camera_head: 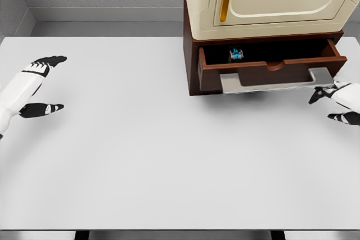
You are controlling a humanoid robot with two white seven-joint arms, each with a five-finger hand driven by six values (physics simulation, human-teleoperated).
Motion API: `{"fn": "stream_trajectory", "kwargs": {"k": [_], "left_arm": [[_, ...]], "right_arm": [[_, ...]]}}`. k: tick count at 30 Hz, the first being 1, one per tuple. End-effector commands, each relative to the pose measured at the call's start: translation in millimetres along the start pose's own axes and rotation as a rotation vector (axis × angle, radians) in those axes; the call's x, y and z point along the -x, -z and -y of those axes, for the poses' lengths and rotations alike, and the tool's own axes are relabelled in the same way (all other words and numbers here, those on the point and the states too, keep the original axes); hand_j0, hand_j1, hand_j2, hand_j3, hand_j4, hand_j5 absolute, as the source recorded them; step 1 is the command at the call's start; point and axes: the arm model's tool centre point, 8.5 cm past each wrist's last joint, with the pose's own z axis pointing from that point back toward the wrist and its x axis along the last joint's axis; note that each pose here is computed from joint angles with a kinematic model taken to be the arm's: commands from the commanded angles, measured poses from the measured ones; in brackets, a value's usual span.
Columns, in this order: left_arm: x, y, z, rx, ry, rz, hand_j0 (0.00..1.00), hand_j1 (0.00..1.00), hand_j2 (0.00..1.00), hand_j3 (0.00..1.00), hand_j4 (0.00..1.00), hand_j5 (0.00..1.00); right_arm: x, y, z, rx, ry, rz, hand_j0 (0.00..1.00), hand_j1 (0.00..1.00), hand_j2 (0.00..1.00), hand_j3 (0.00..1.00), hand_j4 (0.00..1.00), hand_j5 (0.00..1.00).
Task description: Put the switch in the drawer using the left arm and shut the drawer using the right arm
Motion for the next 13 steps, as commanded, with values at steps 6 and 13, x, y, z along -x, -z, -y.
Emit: {"fn": "stream_trajectory", "kwargs": {"k": [6, 13], "left_arm": [[-2, 0, -1.0, -0.005, -0.003, 0.007, 1.0, 1.0, 1.0, 1.0, 1.0, 1.0], [-5, -1, -1.3, -0.005, 0.002, 0.013, 1.0, 1.0, 1.0, 1.0, 1.0, 1.0]], "right_arm": [[1.0, -10, -4.7, 0.041, 0.076, 0.009, 0.74, 0.74, 0.74, 0.74, 0.74, 0.74], [4.6, -18, 5.6, 0.039, 0.053, -0.003, 0.74, 0.74, 0.74, 0.74, 0.74, 0.74]]}}
